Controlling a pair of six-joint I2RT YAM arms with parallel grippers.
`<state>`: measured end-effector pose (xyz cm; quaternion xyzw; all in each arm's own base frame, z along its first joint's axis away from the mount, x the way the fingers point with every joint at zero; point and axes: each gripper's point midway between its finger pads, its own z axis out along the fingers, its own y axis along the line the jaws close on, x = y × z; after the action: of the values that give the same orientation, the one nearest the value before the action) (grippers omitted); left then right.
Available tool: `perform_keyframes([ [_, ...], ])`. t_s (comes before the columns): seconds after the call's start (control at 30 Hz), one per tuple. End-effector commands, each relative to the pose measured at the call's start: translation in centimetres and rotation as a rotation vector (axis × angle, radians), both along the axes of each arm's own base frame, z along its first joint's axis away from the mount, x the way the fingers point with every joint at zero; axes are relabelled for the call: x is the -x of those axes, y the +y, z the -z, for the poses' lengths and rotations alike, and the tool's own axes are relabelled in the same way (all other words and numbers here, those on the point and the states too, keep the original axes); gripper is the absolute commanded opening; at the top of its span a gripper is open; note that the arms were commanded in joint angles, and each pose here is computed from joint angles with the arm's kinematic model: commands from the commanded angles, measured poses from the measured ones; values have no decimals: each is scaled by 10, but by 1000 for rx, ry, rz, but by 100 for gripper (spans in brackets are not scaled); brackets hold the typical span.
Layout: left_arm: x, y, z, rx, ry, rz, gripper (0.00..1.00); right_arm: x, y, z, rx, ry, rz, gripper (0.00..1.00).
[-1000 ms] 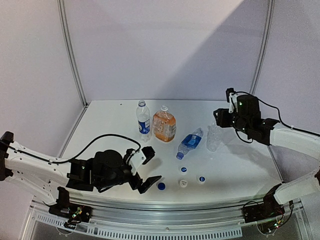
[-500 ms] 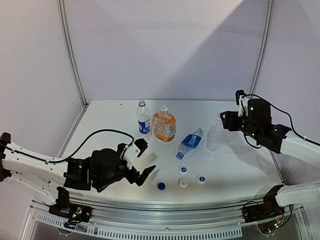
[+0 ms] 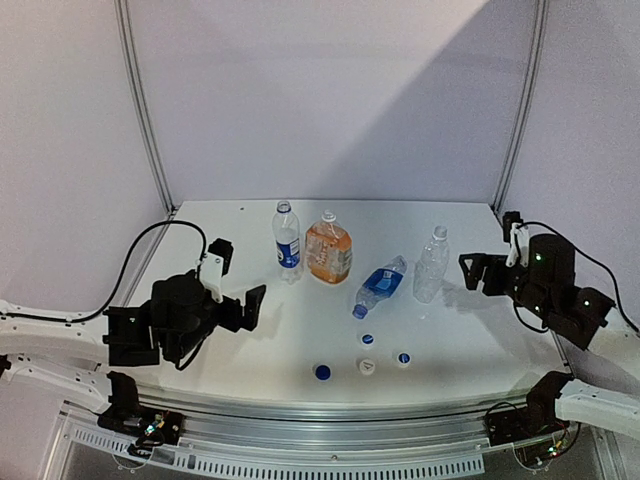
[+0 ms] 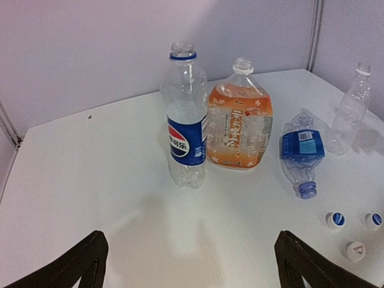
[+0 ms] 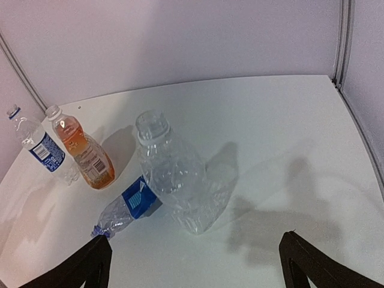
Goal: Unscrew the bottle caps
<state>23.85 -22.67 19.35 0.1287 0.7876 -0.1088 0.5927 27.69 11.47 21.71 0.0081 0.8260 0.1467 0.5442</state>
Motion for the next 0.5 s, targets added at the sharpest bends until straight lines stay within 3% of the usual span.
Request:
perform_keyframes([
  [0.0,-7,22,15,3,-18,-96,99,20,-8,30,-53,34,1,99],
  [0.2,-12,25,23,-17,-45,-123,99,17,4,19,-212,-21,-19,99],
  [0.33,-11,27,19,-9,-64,-129,99,14,10,13,-115,-38,10,99],
  [0.47,-12,25,16,-23,-74,-119,99,5,6,-27,-38,-93,71,99],
])
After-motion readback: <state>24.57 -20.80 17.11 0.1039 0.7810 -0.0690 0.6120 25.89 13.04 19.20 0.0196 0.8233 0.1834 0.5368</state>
